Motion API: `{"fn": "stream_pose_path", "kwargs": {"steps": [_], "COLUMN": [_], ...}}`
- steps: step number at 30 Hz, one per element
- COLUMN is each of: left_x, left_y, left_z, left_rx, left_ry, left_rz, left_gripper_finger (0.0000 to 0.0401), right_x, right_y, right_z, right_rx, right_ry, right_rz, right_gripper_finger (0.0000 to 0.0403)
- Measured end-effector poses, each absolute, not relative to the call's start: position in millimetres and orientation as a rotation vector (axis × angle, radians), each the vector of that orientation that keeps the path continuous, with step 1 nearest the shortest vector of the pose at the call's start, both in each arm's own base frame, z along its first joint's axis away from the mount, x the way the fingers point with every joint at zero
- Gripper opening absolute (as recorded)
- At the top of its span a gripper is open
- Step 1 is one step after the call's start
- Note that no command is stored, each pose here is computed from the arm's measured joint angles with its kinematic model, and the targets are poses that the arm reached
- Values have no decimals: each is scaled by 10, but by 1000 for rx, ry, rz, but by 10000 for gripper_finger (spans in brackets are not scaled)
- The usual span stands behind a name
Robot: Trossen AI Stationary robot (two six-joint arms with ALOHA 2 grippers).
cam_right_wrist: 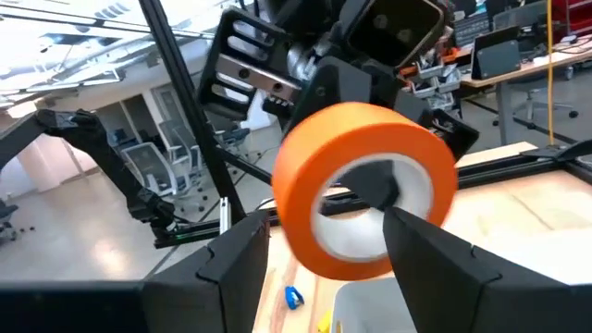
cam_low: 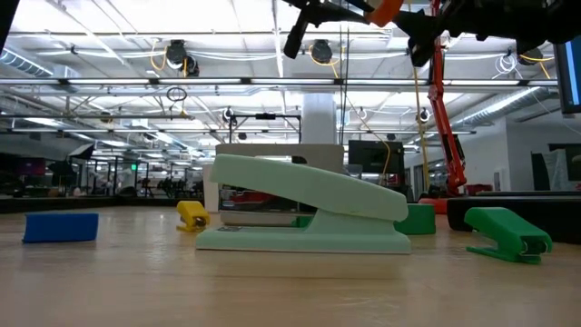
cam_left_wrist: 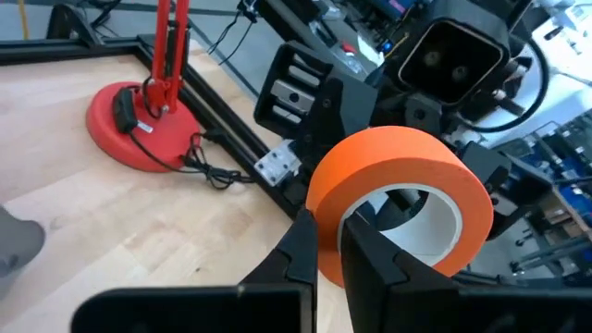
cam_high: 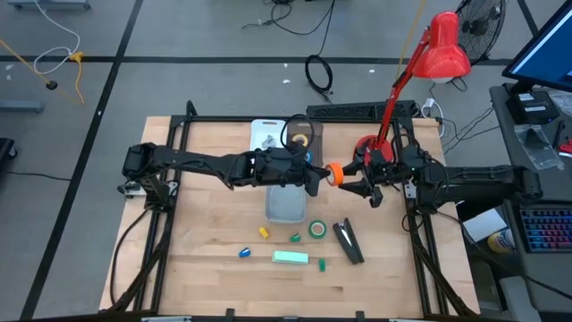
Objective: Pick and place Stapler, Stapler remover, tape
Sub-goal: Put the orange tape into the black bin
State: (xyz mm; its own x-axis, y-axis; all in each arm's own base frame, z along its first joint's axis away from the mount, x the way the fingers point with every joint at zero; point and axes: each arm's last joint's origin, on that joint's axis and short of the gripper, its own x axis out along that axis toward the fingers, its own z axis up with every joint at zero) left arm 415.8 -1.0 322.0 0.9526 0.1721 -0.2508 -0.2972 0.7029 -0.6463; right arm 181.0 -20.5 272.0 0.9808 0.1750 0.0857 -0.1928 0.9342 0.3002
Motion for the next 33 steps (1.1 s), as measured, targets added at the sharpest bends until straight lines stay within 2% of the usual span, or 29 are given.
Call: {"fn": "stream_pose_path", "kwargs": {"steps": [5, 20, 25, 27, 33], "left_x": [4152, 4150, 4144, 4142, 4134], "left_y": [-4, -1, -1, -1, 6], "left_z": [3200, 3207, 3191, 3182, 3152], "left_rx": [-749, -746, -747, -744, -639], "left_ry": [194, 187, 206, 216, 276], "left_rz": [277, 285, 292, 295, 255], "left_gripper_finger": [23, 23, 23, 36, 107], "right_x": [1813, 1871, 1877, 1875, 1872], "right_y": [-205, -200, -201, -201, -200], "right_z": [2735, 2733, 2727, 2726, 2724], "right_rx": [308, 299, 297, 301, 310], "right_ry": [-75, -93, -90, -87, -83], "right_rz": [193, 250, 250, 249, 250], "right_gripper_finger": [181, 43, 32, 32, 32]}}
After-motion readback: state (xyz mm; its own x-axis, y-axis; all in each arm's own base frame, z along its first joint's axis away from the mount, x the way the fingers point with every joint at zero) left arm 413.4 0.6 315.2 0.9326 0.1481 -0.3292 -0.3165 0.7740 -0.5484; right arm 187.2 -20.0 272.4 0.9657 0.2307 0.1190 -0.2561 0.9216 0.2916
